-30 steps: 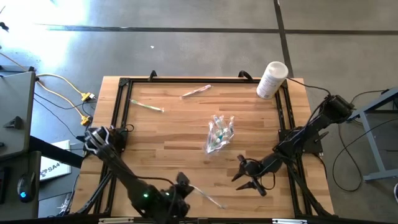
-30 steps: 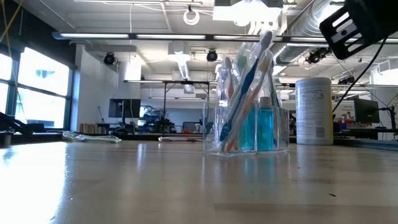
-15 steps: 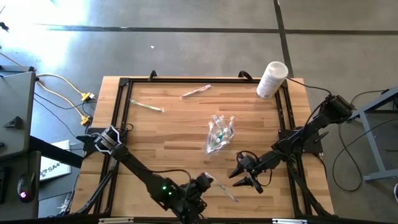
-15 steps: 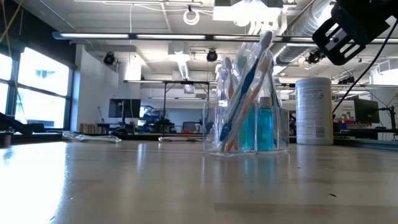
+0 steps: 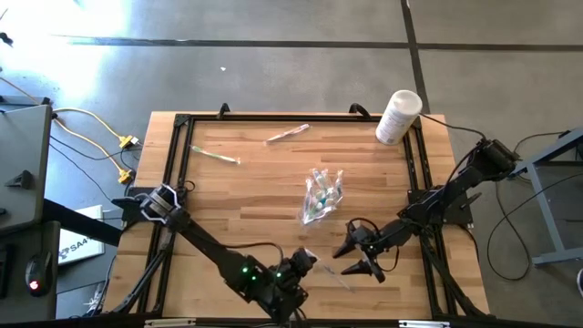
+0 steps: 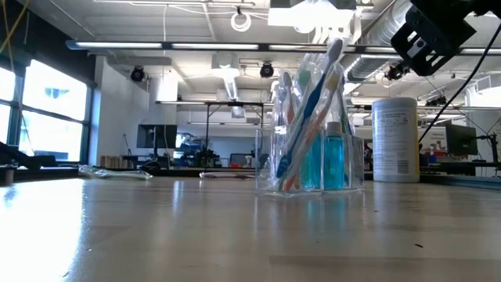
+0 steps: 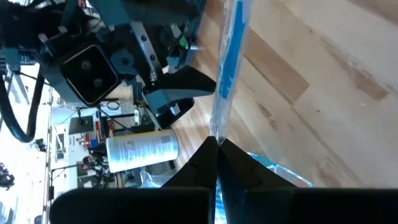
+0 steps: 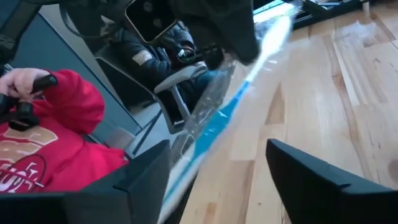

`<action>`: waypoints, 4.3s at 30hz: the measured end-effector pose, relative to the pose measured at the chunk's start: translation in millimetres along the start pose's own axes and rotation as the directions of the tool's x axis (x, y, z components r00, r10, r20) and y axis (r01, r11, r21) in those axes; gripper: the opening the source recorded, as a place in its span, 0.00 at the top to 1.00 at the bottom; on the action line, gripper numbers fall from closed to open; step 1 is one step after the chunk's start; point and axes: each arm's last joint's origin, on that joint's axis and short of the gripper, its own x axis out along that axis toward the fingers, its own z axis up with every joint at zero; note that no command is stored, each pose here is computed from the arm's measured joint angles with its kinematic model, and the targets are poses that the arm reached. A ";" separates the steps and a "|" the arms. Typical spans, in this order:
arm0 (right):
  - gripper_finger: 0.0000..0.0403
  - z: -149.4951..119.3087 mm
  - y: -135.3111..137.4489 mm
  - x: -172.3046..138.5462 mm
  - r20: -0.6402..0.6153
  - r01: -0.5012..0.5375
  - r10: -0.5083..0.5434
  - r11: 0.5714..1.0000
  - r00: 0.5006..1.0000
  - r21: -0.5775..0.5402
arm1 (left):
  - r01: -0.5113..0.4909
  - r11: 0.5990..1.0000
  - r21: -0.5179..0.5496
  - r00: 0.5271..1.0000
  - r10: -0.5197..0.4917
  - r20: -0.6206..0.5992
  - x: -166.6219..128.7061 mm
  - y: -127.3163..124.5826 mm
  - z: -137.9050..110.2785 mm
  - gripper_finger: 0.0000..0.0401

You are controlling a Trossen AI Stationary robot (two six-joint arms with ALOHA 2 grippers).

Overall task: Pick & Place toothbrushing station
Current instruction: Put the blue toothbrush into the transparent organizer

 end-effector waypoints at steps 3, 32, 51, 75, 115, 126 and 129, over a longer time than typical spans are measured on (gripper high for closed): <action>0.32 0.7 -0.6 0.1 0.001 -0.004 0.004 1.000 1.000 0.003 | -0.002 1.000 -0.006 1.000 0.002 -0.012 4.8 2.6 -2.8 1.00; 0.93 -2.3 -17.4 0.4 -0.054 0.118 -0.122 0.990 0.991 -0.074 | 0.022 0.986 -0.166 1.000 -0.023 -0.008 28.7 17.6 -15.1 1.00; 0.93 -5.5 -17.7 -0.1 -0.089 0.120 -0.128 0.989 0.988 -0.091 | 0.089 0.942 -0.323 0.994 -0.063 0.090 29.3 19.5 -10.2 0.87; 0.93 24.3 8.7 -80.6 0.154 0.510 -0.490 0.846 0.858 -0.155 | 0.060 0.934 -0.351 0.995 -0.025 0.101 -28.1 -13.0 16.4 0.53; 0.93 7.0 -124.2 -100.4 0.535 0.447 -0.243 0.846 0.809 -0.292 | 0.119 0.609 -0.785 0.983 -0.184 0.006 -9.4 19.6 -25.7 0.53; 0.93 20.3 -142.8 -69.9 0.491 0.441 -0.261 0.848 0.831 -0.295 | 0.121 0.603 -0.789 0.982 -0.187 0.008 -9.6 19.4 -25.6 0.53; 0.93 17.7 -147.2 -67.9 0.489 0.493 -0.317 0.822 0.812 -0.285 | 0.147 0.597 -0.788 0.978 -0.209 0.025 -9.7 18.8 -25.1 0.53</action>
